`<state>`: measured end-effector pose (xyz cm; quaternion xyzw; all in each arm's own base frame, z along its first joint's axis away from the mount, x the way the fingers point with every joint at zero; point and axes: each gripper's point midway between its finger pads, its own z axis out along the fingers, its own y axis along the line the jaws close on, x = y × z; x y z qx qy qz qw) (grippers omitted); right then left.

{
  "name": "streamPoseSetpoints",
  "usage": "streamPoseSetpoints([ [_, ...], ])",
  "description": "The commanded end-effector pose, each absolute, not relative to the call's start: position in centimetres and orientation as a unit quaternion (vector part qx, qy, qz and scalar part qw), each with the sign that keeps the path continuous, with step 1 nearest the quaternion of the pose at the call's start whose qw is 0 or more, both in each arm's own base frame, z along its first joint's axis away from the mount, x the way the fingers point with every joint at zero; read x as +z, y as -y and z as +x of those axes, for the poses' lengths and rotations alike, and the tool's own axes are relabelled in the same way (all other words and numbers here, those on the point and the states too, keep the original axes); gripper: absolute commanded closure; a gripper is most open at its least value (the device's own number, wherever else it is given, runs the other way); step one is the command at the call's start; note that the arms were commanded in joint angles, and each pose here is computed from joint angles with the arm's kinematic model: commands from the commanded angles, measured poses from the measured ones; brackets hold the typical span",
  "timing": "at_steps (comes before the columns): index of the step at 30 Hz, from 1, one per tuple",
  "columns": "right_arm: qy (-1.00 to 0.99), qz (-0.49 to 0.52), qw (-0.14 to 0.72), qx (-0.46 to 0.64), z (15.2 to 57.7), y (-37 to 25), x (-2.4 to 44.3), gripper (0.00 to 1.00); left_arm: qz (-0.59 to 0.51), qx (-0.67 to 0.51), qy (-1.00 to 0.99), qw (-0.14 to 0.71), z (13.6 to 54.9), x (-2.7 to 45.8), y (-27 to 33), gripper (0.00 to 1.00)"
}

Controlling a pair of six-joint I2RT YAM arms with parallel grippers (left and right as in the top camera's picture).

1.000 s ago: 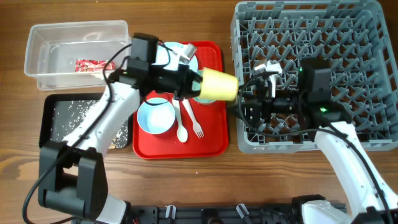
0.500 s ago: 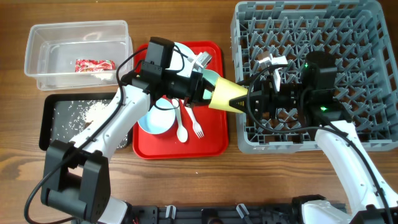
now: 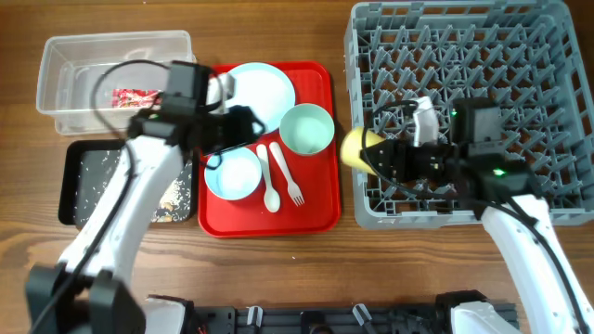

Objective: Sort waste into correct bins and load items into the dishwasher rack
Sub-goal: 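Lower the yellow cup into the dish rack with the right gripper, then grasp the mint green bowl on the red tray with the right gripper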

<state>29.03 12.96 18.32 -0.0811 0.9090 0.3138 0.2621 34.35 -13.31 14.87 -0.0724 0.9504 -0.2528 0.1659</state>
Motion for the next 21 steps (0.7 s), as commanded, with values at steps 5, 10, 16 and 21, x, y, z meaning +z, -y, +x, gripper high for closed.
streamPoseSetpoints([
  [5,-0.960,0.005,0.272,0.069,29.2,-4.4,22.6,0.96,-0.123,-0.160,-0.956,0.212,33.4,16.8,7.0,0.42],
  [10,-0.977,0.080,0.195,0.023,29.1,0.0,20.8,0.96,-0.124,-0.159,-0.957,0.207,33.1,16.7,7.0,0.41],
  [16,-0.989,0.106,0.102,0.016,30.4,1.5,15.6,0.96,-0.124,-0.158,-0.957,0.207,33.1,16.7,7.0,0.40],
  [21,-0.994,0.109,0.002,0.011,30.2,1.4,10.0,0.96,-0.125,-0.158,-0.958,0.203,33.0,16.6,7.0,0.40],
])
